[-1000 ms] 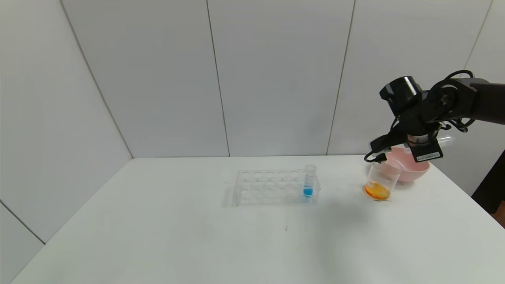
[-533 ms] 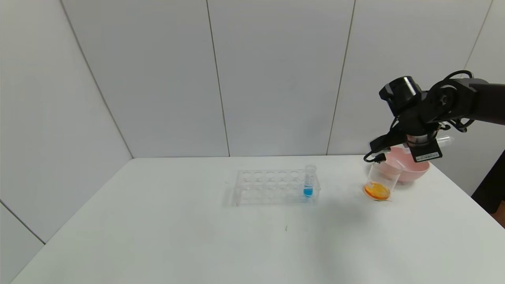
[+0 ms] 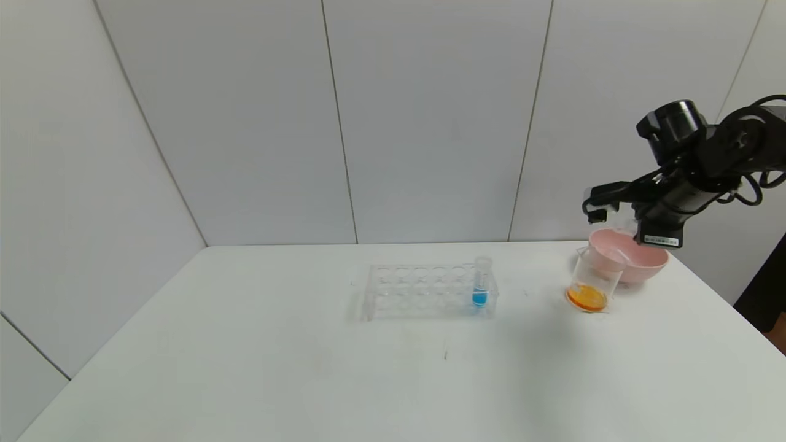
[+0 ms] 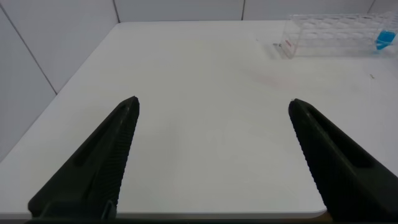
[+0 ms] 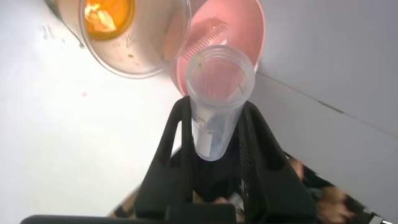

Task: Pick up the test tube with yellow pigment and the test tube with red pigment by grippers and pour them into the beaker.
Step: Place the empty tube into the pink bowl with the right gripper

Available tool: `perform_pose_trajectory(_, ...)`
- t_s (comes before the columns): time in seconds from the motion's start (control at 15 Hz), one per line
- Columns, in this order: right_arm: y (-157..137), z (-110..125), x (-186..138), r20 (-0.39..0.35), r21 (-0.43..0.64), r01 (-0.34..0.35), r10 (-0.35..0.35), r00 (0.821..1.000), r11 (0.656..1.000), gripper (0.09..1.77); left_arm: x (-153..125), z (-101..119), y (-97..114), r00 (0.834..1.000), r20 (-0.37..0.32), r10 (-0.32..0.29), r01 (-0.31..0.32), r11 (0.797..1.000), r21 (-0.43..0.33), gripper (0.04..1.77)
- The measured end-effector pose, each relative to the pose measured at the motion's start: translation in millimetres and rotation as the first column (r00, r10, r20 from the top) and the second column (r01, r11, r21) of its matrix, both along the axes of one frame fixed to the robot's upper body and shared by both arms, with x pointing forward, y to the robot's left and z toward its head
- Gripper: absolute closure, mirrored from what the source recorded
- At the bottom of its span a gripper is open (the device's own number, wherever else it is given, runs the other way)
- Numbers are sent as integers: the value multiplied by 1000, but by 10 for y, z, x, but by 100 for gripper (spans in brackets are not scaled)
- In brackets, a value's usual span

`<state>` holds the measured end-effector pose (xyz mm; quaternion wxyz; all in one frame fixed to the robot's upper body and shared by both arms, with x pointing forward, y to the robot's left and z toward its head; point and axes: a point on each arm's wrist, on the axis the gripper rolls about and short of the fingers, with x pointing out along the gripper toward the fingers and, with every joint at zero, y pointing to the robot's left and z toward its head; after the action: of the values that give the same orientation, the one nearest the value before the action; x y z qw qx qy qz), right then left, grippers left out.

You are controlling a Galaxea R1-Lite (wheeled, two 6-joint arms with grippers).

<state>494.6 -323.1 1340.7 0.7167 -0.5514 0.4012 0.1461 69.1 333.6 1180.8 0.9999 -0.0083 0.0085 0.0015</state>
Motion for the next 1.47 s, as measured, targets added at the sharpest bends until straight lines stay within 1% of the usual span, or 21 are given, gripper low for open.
perform_pose_trajectory(0.07, -66, 15, -16, 15, 109, 32, -33, 999, 994, 136, 0, 0, 0, 1000, 0, 0, 0, 1000, 0, 9)
perform_pose_trajectory(0.13, -126, 35, -38, 25, 221, 73, -80, 996, 972, 136, 0, 0, 0, 1000, 0, 0, 0, 1000, 0, 9)
perform_pose_trajectory(0.2, -164, 57, -60, 28, 317, 111, -126, 992, 942, 136, 0, 0, 0, 1000, 0, 0, 0, 1000, 0, 9)
perform_pose_trajectory(0.27, -198, 81, -84, 26, 402, 151, -177, 984, 903, 136, 0, 0, 0, 1000, 0, 0, 0, 1000, 0, 9)
perform_pose_trajectory(0.33, -226, 107, -108, 29, 479, 192, -234, 972, 856, 136, 0, 0, 0, 1000, 0, 0, 0, 1000, 0, 9)
perform_pose_trajectory(0.4, -243, 118, -122, 37, 534, 212, -273, 961, 818, 136, 0, 0, 0, 1000, 0, 0, 0, 1000, 0, 9)
perform_pose_trajectory(0.47, -266, 115, -125, 56, 579, 211, -297, 953, 788, 136, 0, 0, 0, 1000, 0, 0, 0, 1000, 0, 9)
perform_pose_trajectory(0.53, -290, 91, -124, 80, 619, 194, -307, 948, 761, 136, 0, 0, 0, 1000, 0, 0, 0, 1000, 0, 9)
perform_pose_trajectory(0.6, -311, 46, -128, 98, 646, 180, -314, 944, 742, 136, 0, 0, 0, 1000, 0, 0, 0, 1000, 0, 9)
perform_pose_trajectory(0.67, -333, -11, -134, 116, 670, 172, -330, 937, 722, 136, 0, 0, 0, 1000, 0, 0, 0, 1000, 0, 9)
perform_pose_trajectory(0.73, -340, -59, -131, 143, 707, 160, -361, 922, 689, 136, 0, 0, 0, 1000, 0, 0, 0, 1000, 0, 9)
perform_pose_trajectory(0.87, -339, -75, -118, 198, 789, 123, -438, 877, 603, 136, 0, 0, 0, 1000, 0, 0, 0, 1000, 0, 9)
perform_pose_trajectory(0.93, -343, -58, -108, 219, 827, 97, -477, 851, 553, 136, 0, 0, 0, 1000, 0, 0, 0, 1000, 0, 9)
perform_pose_trajectory(1.0, -359, -50, -105, 220, 856, 87, -510, 831, 510, 136, 0, 0, 0, 1000, 0, 0, 0, 1000, 0, 9)
perform_pose_trajectory(1.07, -404, -57, -111, 208, 871, 96, -539, 816, 481, 136, 0, 0, 0, 1000, 0, 0, 0, 1000, 0, 9)
perform_pose_trajectory(1.13, -462, -66, -120, 198, 878, 113, -567, 799, 465, 136, 0, 0, 0, 1000, 0, 0, 0, 1000, 0, 9)
perform_pose_trajectory(1.2, -512, -74, -121, 189, 884, 131, -601, 777, 448, 136, 0, 0, 0, 1000, 0, 0, 0, 1000, 0, 9)
perform_pose_trajectory(1.27, -551, -80, -113, 176, 896, 145, -636, 752, 419, 136, 0, 0, 0, 1000, 0, 0, 0, 1000, 0, 9)
perform_pose_trajectory(1.33, -579, -76, -86, 160, 914, 149, -672, 723, 378, 136, 0, 0, 0, 1000, 0, 0, 0, 1000, 0, 9)
perform_pose_trajectory(1.4, -617, -76, -53, 158, 924, 145, -701, 696, 353, 136, 0, 0, 0, 1000, 0, 0, 0, 1000, 0, 9)
perform_pose_trajectory(1.47, -661, -93, -16, 169, 928, 136, -719, 674, 346, 136, 0, 0, 0, 1000, 0, 0, 0, 1000, 0, 9)
